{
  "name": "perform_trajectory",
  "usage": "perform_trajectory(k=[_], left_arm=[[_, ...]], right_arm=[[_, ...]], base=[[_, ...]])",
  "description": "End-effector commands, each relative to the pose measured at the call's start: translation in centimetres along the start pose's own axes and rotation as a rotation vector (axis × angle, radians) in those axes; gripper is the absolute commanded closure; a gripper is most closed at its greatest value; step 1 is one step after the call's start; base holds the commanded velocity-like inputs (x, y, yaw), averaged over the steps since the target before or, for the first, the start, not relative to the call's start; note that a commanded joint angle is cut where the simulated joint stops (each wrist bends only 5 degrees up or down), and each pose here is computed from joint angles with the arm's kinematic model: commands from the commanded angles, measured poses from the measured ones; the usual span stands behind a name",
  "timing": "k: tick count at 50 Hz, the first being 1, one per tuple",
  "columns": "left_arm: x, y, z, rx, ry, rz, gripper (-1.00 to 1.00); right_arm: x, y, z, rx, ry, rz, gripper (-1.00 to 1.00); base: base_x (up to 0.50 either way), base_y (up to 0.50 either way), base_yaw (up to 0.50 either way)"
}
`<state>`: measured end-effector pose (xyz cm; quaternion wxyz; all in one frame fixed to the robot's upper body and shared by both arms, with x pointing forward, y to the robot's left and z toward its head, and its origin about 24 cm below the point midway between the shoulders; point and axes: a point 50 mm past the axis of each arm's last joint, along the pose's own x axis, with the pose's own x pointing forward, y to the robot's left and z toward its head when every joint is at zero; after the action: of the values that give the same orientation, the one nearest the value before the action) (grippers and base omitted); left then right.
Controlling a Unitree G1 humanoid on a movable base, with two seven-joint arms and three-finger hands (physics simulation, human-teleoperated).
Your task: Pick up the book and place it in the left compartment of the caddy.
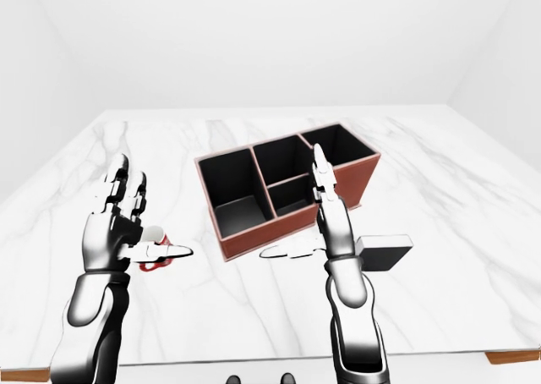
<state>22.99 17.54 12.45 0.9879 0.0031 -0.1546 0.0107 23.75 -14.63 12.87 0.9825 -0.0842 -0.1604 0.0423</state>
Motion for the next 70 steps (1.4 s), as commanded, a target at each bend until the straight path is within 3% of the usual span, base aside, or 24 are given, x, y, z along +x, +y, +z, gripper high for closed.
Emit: perform_trajectory(k=[1,14,21,26,31,46,70], left_arm=[[-0.1,0.0,0.1,-0.001,-0.002,0.001,-1.00],[-0.2,0.2,0.3,-0.001,-0.009,0.006,-1.00],[-0.3,0.4,0.7,0.000,-0.025,0.007,-1.00],[-0.5,0.8,1.5,-0.001,-0.060,0.006,-1.00],[-0.5,1.3,2.2,0.002,-0.089,0.013,-1.00],[-0.9,1.3,1.3,0.013,-0.045,0.007,-1.00],[-1.0,1.2,-0.7,0.005,0.041,0.001,-1.00]], right_arm=[[-0.1,0.0,0.0,-0.003,0.002,0.001,-1.00],[-0.5,-0.1,0.4,-0.016,-0.013,0.065,-1.00],[-0.8,-1.0,2.8,-0.096,-0.104,0.132,-1.00],[-1.1,-2.2,4.4,-0.223,-0.151,0.201,-1.00],[-1.0,-3.5,3.9,-0.344,-0.089,0.220,-1.00],[-2.0,-6.5,4.0,-0.584,0.047,0.272,-1.00],[-3.8,-10.8,2.2,-0.905,0.362,0.109,-1.00]], base=[[0.50,0.00,0.00],[0.23,0.00,0.00],[0.00,0.00,0.00],[0.00,0.00,0.00],[0.00,0.00,0.00],[0.00,0.00,0.00],[0.00,0.00,0.00]])
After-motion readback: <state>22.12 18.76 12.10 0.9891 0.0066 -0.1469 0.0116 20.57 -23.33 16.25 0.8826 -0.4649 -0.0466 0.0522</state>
